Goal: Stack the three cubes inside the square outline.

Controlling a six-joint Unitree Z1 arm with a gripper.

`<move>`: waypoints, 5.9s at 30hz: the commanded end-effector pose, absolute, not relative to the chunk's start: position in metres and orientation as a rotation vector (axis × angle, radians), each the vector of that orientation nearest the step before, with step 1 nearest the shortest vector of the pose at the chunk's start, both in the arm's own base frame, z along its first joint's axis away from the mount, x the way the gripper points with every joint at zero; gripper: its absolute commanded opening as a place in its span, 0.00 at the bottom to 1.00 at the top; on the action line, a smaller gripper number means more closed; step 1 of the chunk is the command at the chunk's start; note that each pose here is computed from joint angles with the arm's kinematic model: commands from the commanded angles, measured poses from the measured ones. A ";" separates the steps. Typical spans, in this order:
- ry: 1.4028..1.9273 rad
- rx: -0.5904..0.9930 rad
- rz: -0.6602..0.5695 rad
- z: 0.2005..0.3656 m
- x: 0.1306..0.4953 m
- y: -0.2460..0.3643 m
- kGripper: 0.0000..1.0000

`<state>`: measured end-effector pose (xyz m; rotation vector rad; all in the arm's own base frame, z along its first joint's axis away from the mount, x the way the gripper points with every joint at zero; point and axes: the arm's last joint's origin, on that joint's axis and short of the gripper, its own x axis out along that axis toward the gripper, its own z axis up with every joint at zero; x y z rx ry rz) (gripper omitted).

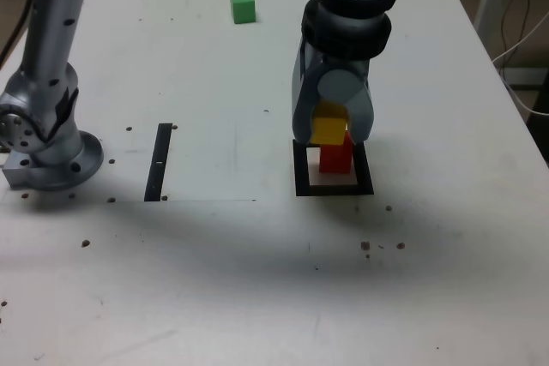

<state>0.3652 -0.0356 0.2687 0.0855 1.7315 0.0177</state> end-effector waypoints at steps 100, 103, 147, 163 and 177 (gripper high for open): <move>1.737 -0.151 0.292 0.294 0.241 0.307 0.99; 1.749 -0.176 0.301 0.286 0.232 0.325 0.99; 1.827 -0.171 0.203 0.216 0.261 0.374 0.33; 1.813 -0.159 0.202 0.214 0.265 0.373 0.22; 1.777 -0.021 0.154 0.276 0.294 0.301 0.21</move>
